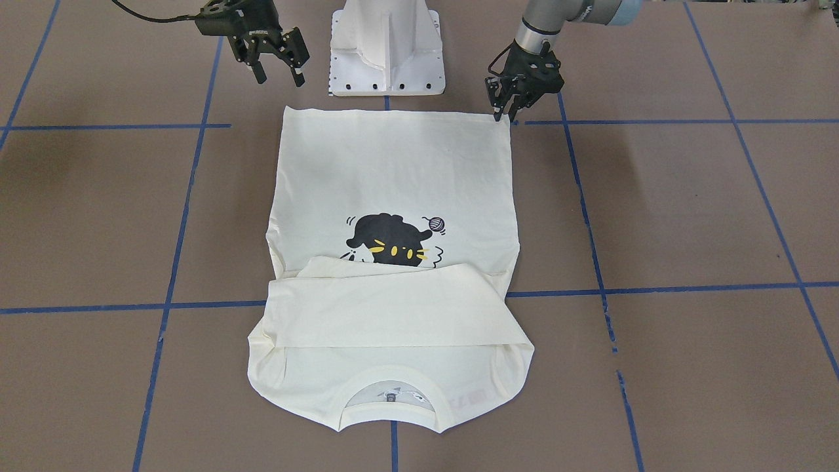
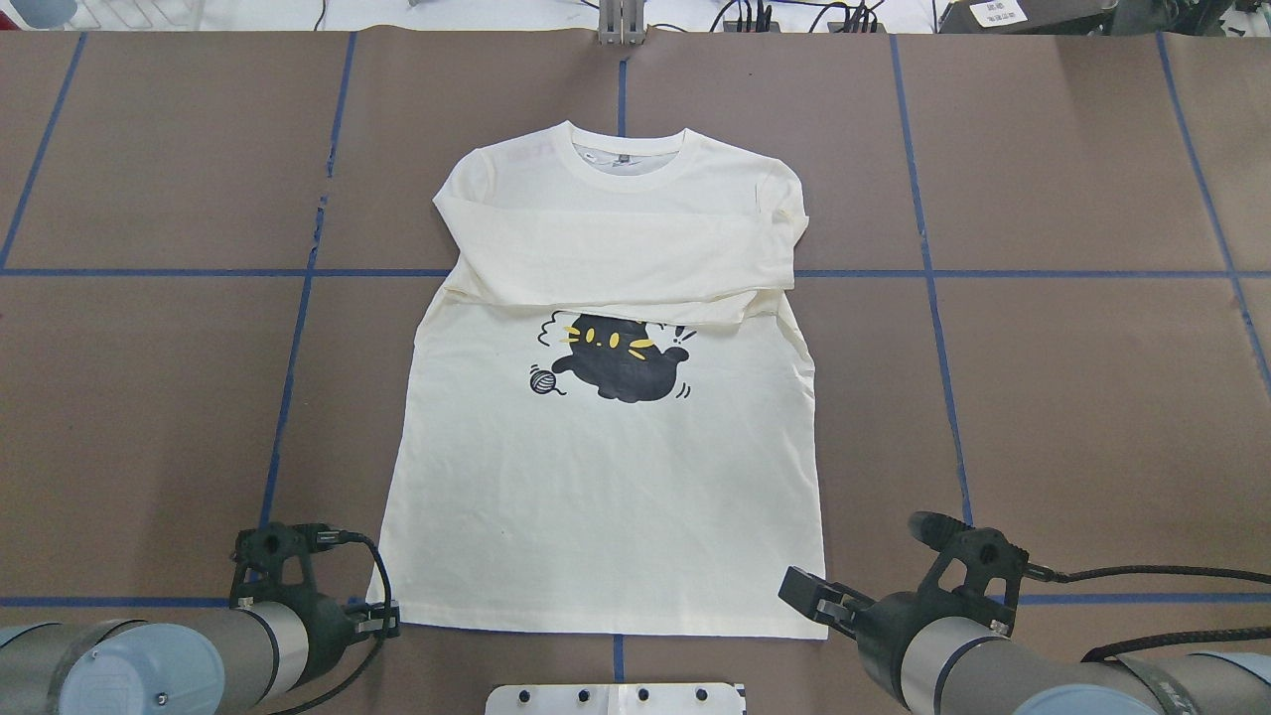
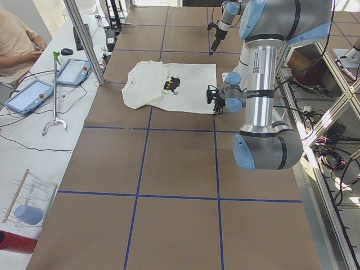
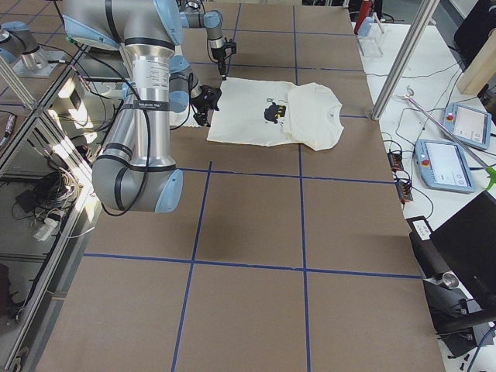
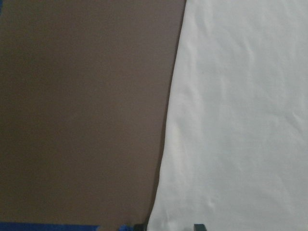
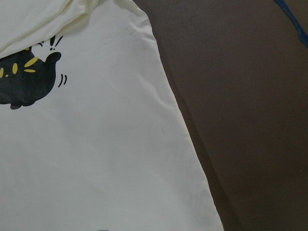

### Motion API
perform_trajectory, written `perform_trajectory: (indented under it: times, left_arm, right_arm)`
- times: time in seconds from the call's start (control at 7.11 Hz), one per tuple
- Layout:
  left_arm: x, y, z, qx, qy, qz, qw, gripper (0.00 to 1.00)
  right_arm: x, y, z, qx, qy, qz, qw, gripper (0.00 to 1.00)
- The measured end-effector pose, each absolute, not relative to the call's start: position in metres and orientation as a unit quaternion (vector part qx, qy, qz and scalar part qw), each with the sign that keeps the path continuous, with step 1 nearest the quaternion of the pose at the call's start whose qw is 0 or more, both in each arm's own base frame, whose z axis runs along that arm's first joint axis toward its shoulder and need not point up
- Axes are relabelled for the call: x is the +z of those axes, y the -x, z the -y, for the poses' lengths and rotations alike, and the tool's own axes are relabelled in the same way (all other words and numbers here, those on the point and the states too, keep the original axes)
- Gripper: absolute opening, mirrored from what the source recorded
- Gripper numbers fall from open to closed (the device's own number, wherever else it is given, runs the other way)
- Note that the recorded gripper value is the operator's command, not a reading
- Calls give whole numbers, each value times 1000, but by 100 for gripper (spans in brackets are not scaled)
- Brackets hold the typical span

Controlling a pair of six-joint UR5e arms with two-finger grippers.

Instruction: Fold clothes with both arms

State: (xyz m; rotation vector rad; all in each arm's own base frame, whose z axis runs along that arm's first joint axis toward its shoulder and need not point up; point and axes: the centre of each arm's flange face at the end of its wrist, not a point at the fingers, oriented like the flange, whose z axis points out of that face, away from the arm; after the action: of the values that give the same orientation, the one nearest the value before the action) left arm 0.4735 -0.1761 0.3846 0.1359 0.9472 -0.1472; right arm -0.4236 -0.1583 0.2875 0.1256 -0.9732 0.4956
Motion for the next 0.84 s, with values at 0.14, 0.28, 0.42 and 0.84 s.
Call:
perform_trajectory:
  times: [0.14,0.28,0.42,0.84]
  left_arm:
    - [384,-474,174,-69,-64,-456,885,0]
    - [384,-475,173,-68,-64,-456,885,0]
    - [383,-475,173,-68,-64,-457,884,0]
    - [374,-473,173,-66,-65,-465,880,0]
  right_arm:
    - [288,424,158,236,-60,462,853,94]
    - [288,424,158,236,-60,462,853,94]
    - [289,424,158,236,-60,461,853,93]
    - [302,440,150,260,-53,452,852,63]
